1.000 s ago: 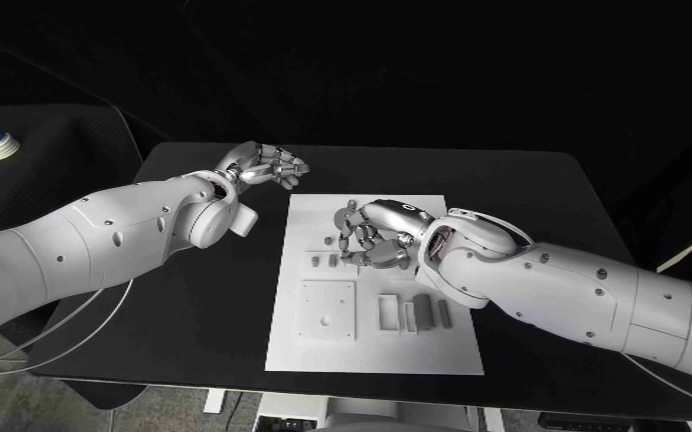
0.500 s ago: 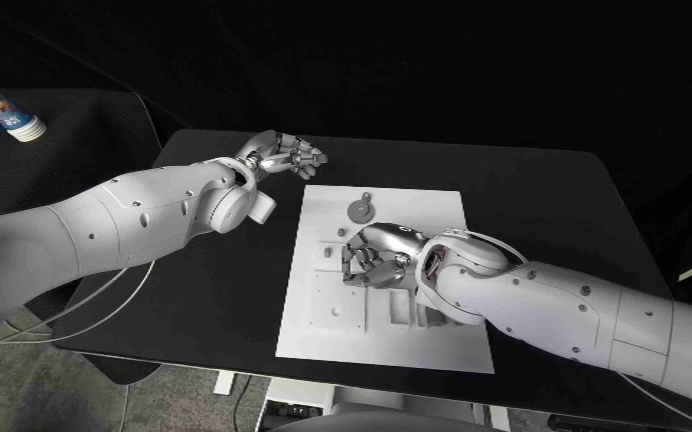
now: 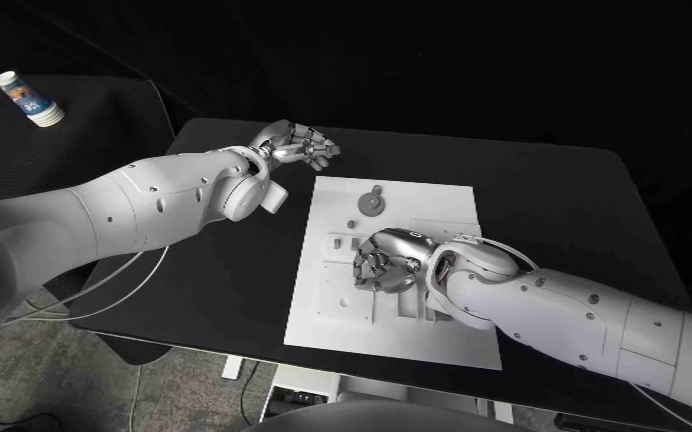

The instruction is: Assemble the parts on the task board

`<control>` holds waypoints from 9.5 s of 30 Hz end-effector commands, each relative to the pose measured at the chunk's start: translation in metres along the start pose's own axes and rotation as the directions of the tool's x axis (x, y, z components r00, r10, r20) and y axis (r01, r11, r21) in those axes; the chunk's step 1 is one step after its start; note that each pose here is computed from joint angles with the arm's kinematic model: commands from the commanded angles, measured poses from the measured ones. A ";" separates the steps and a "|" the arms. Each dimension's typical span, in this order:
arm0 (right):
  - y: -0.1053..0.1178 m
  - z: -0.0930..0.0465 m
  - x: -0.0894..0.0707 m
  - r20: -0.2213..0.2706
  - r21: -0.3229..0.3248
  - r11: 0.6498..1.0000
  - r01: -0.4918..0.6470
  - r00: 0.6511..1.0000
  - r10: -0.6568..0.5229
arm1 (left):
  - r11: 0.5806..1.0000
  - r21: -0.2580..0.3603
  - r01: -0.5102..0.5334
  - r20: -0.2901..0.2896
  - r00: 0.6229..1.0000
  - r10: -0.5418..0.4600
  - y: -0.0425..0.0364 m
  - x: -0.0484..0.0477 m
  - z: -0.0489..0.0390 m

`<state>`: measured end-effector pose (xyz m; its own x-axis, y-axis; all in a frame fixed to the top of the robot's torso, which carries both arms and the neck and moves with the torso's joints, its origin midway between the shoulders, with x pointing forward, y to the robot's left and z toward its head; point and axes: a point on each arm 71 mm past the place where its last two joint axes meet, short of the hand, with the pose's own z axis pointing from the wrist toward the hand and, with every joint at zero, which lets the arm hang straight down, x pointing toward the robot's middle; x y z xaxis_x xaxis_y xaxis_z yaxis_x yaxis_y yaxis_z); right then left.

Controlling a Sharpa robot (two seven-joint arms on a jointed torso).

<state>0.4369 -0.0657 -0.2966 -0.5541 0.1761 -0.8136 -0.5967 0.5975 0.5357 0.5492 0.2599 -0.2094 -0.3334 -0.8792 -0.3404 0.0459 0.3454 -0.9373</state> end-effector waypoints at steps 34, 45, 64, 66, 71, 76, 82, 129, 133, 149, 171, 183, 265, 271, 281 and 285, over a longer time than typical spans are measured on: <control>-0.005 -0.001 -0.011 -0.026 -0.141 0.979 0.146 0.988 -0.151 | 1.000 0.014 -0.003 -0.017 1.000 0.003 -0.0033 0.0054 0.0033; -0.012 -0.003 -0.009 -0.038 -0.126 0.982 0.143 0.988 -0.149 | 1.000 0.017 -0.004 -0.020 1.000 0.004 -0.0041 0.0067 0.0036; -0.011 0.004 -0.009 -0.023 -0.124 0.980 0.153 0.987 -0.157 | 1.000 0.023 -0.005 -0.025 1.000 0.006 -0.0065 0.0106 0.0051; -0.010 0.005 -0.008 -0.024 -0.125 0.980 0.154 0.987 -0.158 | 1.000 0.023 -0.004 -0.027 1.000 0.005 -0.0067 0.0112 0.0053; -0.010 0.006 -0.008 -0.029 -0.123 0.980 0.155 0.987 -0.160 | 1.000 0.025 -0.004 -0.029 1.000 0.005 -0.0075 0.0120 0.0055; -0.011 0.008 -0.007 -0.035 -0.119 0.980 0.159 0.986 -0.164 | 1.000 0.027 -0.004 -0.030 1.000 0.005 -0.0081 0.0125 0.0057; -0.011 0.010 -0.003 -0.044 -0.121 0.979 0.162 0.985 -0.168 | 1.000 0.028 -0.005 -0.030 1.000 0.006 -0.0090 0.0127 0.0059; -0.016 0.009 0.001 -0.062 -0.103 0.976 0.190 0.978 -0.197 | 0.999 0.032 -0.007 -0.030 1.000 0.008 -0.0108 0.0116 0.0056; -0.015 0.010 0.002 -0.065 -0.105 0.976 0.190 0.978 -0.198 | 0.999 0.033 -0.007 -0.031 0.999 0.008 -0.0112 0.0119 0.0057; -0.011 0.012 0.004 -0.071 -0.104 0.976 0.191 0.978 -0.198 | 0.999 0.034 -0.008 -0.030 1.000 0.009 -0.0122 0.0115 0.0061; -0.016 0.010 0.004 -0.069 -0.087 0.976 0.201 0.976 -0.207 | 0.999 0.034 -0.010 -0.031 0.999 0.011 -0.0122 0.0110 0.0062; -0.010 -0.001 -0.004 -0.026 -0.100 0.981 0.168 0.985 -0.172 | 0.999 0.032 -0.013 -0.024 1.000 0.014 -0.0110 0.0082 0.0065; -0.102 -0.073 -0.050 0.059 0.194 0.978 0.071 0.995 -0.084 | 0.999 0.025 -0.020 -0.004 1.000 0.020 -0.0066 -0.0022 0.0049; -0.102 -0.073 -0.050 0.065 0.195 0.978 0.071 0.994 -0.085 | 0.999 0.025 -0.020 -0.004 1.000 0.020 -0.0065 -0.0022 0.0049; -0.099 -0.071 -0.052 0.104 0.176 0.981 0.080 0.990 -0.100 | 1.000 0.024 -0.020 -0.005 1.000 0.020 -0.0065 -0.0020 0.0050; -0.098 -0.070 -0.052 0.117 0.172 0.982 0.081 0.988 -0.102 | 1.000 0.024 -0.020 -0.005 1.000 0.020 -0.0065 -0.0019 0.0051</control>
<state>0.4842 -0.1908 -0.2926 -0.4424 0.1980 -0.8747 -0.5084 0.7482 0.4264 0.5544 0.2603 -0.2044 -0.3255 -0.8735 -0.3621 0.0632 0.3620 -0.9300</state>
